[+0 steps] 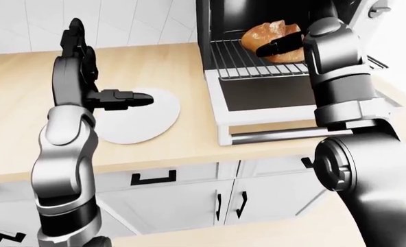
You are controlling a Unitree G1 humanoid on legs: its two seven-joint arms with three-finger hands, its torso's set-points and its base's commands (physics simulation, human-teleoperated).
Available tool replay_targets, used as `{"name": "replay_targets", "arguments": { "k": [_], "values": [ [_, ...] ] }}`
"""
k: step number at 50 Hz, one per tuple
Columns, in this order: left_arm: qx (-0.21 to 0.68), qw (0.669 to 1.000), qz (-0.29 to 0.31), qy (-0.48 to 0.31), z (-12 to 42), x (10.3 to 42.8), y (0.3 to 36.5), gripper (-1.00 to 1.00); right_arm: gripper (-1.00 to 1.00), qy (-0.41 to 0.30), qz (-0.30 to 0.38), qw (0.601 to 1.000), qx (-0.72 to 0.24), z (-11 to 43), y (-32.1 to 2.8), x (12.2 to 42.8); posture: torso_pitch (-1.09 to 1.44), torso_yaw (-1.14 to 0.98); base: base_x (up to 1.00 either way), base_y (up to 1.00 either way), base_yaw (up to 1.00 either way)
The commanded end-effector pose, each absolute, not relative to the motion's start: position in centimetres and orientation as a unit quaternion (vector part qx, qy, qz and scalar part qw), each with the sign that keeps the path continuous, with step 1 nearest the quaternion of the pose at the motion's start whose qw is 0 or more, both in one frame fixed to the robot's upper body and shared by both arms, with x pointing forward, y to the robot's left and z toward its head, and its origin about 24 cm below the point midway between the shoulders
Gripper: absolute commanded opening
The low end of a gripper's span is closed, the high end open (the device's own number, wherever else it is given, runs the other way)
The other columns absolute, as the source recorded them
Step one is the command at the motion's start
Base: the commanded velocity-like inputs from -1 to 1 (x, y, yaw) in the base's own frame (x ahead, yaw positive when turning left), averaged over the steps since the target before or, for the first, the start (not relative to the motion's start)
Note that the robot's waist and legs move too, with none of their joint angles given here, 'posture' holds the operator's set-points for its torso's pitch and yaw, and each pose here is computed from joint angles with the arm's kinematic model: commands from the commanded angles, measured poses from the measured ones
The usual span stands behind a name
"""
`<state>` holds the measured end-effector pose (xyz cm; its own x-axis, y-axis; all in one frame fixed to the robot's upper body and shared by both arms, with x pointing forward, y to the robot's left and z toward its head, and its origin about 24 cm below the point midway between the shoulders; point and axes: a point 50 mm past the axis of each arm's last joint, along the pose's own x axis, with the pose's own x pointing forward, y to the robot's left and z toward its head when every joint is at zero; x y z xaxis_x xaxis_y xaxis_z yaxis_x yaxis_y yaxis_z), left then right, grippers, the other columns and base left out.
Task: Pick the scone from the rack and place it on the plate on the counter.
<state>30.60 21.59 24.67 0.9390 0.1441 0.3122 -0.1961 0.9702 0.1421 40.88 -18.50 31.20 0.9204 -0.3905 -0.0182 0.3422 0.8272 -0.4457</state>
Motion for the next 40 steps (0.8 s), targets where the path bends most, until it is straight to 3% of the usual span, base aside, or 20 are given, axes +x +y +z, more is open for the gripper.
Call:
{"name": "replay_targets", "arguments": {
  "k": [1, 9, 12, 13, 23, 25, 29, 31, 40],
  "values": [
    [0.091, 0.972, 0.091, -0.197, 26.59, 30.02, 21.56, 1.00, 1.00, 0.000, -0.198, 0.955, -0.220, 33.99, -18.19, 40.29, 0.00, 0.00, 0.00, 0.00, 0.00],
    [0.093, 0.971, 0.090, -0.199, 26.93, 30.02, 21.47, 1.00, 1.00, 0.005, -0.194, 0.957, -0.217, 33.75, -18.35, 40.08, 0.00, 0.00, 0.00, 0.00, 0.00],
    [0.093, 0.971, 0.090, -0.200, 27.10, 30.07, 21.41, 1.00, 0.81, 0.007, -0.191, 0.958, -0.215, 33.62, -18.27, 40.05, 0.00, 0.00, 0.00, 0.00, 0.00],
    [0.093, 0.971, 0.090, -0.201, 27.24, 30.05, 21.42, 1.00, 0.63, 0.007, -0.192, 0.958, -0.214, 33.67, -18.26, 40.02, 0.00, 0.00, 0.00, 0.00, 0.00],
    [0.094, 0.970, 0.091, -0.203, 27.34, 29.88, 21.57, 1.00, -0.01, 0.013, -0.190, 0.958, -0.212, 33.65, -18.48, 39.53, 0.00, 0.00, 0.00, 0.00, 0.00],
    [0.094, 0.970, 0.092, -0.203, 27.37, 29.84, 21.59, 1.00, -0.27, 0.014, -0.190, 0.959, -0.210, 33.65, -18.47, 39.50, 0.00, 0.00, 0.00, 0.00, 0.00],
    [0.096, 0.970, 0.093, -0.203, 27.37, 29.81, 21.65, 1.00, -0.58, 0.014, -0.190, 0.959, -0.210, 33.73, -18.44, 39.50, 0.00, 0.00, 0.00, 0.00, 0.00],
    [0.095, 0.970, 0.094, -0.203, 27.41, 29.78, 21.70, 1.00, -0.95, 0.012, -0.192, 0.958, -0.210, 33.82, -18.45, 39.51, 0.00, 0.00, 0.00, 0.00, 0.00],
    [0.094, 0.970, 0.095, -0.203, 27.30, 29.73, 21.81, 1.00, -1.00, -0.005, -0.196, 0.959, -0.207, 34.59, -18.22, 39.39, 0.00, 0.00, 0.00, 0.00, 0.00]
  ]
}}
